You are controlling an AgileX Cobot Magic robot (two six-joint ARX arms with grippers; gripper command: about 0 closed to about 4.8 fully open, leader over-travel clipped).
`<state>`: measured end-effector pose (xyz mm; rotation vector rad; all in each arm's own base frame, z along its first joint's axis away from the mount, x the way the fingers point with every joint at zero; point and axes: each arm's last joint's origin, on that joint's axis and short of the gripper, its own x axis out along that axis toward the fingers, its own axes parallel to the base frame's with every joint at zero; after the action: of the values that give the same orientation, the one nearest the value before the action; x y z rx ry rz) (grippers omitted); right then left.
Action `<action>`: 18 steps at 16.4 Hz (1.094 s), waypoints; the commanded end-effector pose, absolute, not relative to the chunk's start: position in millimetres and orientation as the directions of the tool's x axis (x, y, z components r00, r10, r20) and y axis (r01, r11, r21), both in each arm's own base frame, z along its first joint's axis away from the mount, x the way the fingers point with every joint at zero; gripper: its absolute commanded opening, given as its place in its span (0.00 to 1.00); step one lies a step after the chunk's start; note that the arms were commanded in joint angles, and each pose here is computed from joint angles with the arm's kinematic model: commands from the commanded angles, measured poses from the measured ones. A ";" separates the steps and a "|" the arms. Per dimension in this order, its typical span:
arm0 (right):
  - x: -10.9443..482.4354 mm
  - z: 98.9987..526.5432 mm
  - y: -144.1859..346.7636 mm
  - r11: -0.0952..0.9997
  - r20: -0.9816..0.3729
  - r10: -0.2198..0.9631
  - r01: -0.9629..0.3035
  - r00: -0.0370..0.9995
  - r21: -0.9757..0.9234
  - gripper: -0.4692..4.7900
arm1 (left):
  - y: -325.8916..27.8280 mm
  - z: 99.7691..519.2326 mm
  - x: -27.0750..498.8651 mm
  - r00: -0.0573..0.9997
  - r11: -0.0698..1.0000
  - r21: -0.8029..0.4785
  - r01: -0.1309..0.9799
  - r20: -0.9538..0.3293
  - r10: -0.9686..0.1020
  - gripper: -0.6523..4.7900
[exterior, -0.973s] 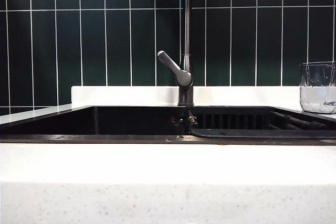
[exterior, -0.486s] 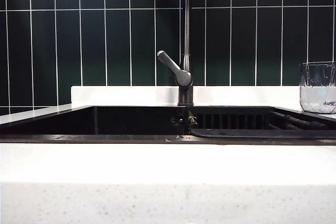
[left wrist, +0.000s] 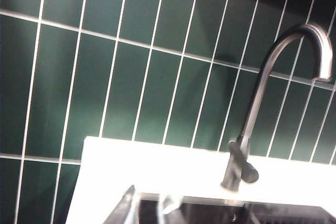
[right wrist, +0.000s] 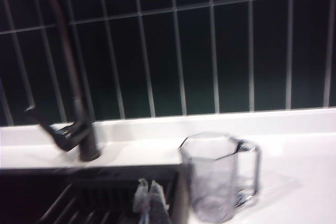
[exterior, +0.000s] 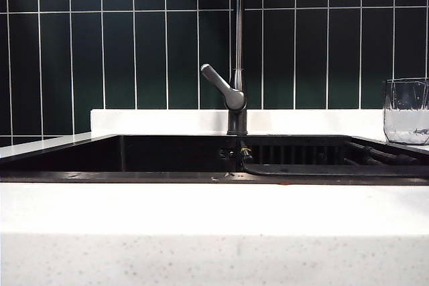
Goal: Pick up the mug next to the sink, go to the faucet to get some water, pour the water into the sink, and finally put the mug back to its place.
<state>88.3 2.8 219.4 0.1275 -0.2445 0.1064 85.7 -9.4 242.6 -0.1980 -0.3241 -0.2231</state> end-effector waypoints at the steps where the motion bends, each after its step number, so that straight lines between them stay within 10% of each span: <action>1: 92.6 248.5 2.5 0.993 0.261 0.073 -0.095 0.962 0.072 0.09 | -14.9 272.1 110.7 0.918 0.930 -0.113 0.350 0.239 -0.316 0.23; 6: 120.2 294.1 0.7 1.000 0.192 0.010 -0.008 0.981 -0.010 0.09 | -23.9 319.0 177.8 0.865 0.878 -0.021 0.479 0.183 -0.468 0.28; 8: 153.7 281.9 0.2 1.000 0.061 -0.004 0.005 0.998 -0.012 0.28 | -34.1 308.6 214.5 0.796 0.798 -0.038 0.601 0.113 -0.594 0.28; 18: 222.8 233.3 -54.1 0.996 -0.058 -0.085 0.085 0.995 0.011 0.28 | -57.3 287.9 252.5 0.559 0.557 -0.061 0.829 0.045 -0.828 0.28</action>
<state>220.1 -51.1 230.0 0.0122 0.1044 -0.1097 252.8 -57.3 284.1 -0.0858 0.0121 -0.9672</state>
